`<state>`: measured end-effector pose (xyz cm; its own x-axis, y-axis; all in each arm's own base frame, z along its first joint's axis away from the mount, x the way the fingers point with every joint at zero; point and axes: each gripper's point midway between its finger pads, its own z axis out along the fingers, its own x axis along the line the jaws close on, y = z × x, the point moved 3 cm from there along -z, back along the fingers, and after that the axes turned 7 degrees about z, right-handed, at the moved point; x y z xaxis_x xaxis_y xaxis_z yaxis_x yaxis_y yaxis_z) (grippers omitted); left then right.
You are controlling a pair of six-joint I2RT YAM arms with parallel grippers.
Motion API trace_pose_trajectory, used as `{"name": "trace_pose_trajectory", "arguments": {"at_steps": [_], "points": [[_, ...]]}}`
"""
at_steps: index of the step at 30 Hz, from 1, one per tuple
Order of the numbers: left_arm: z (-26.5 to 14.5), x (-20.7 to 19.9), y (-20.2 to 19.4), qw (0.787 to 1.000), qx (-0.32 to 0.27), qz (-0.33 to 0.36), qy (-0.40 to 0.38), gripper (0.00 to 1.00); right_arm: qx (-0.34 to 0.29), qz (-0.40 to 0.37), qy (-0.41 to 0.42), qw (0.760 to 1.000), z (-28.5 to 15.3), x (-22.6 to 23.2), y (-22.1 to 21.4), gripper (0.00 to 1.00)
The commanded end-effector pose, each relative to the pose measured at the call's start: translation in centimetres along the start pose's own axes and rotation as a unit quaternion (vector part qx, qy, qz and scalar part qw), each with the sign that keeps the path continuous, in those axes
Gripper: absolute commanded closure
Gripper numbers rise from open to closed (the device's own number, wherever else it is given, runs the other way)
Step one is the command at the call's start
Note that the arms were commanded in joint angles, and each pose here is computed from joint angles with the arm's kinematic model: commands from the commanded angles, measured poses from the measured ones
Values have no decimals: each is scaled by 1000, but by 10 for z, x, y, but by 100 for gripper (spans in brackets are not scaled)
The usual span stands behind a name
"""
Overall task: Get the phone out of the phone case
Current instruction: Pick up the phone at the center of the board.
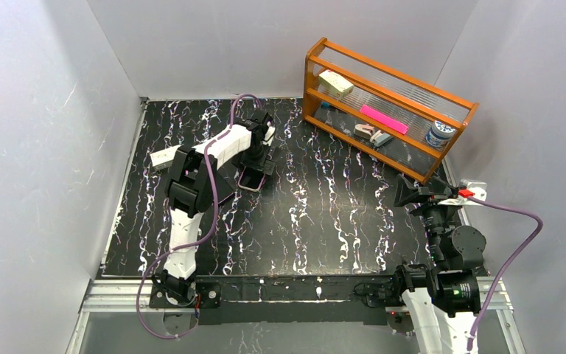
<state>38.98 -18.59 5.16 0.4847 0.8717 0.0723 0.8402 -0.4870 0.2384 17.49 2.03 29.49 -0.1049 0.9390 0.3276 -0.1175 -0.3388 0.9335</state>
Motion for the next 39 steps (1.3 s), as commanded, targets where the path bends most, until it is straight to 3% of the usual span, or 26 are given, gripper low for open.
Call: {"name": "trace_pose_trajectory", "arguments": {"at_steps": [1, 5, 12, 18, 22, 29, 39], "points": [[9, -1, -12, 999, 30, 9, -5, 2, -25, -2, 9, 1000, -1, 3, 10, 1], [8, -2, -17, 999, 37, 12, -9, 6, -23, -3, 10, 1000, -1, 4, 9, 1], [0, -8, -16, 999, 19, -2, -29, 38, 0, -3, 38, 999, 2, 13, 6, 1], [-15, -25, -5, 995, -31, -56, -75, 58, 101, 13, 99, 990, 13, 38, -7, 1], [-21, -37, -2, 987, -60, -102, -105, 62, 152, 26, 127, 980, 24, 49, -14, 1], [-34, -49, 1, 960, -117, -212, -137, 71, 239, 88, 176, 951, 41, 65, -49, 1], [-51, -75, 2, 900, -198, -320, -218, 85, 284, 184, 210, 917, 53, 92, -105, 1]]}}
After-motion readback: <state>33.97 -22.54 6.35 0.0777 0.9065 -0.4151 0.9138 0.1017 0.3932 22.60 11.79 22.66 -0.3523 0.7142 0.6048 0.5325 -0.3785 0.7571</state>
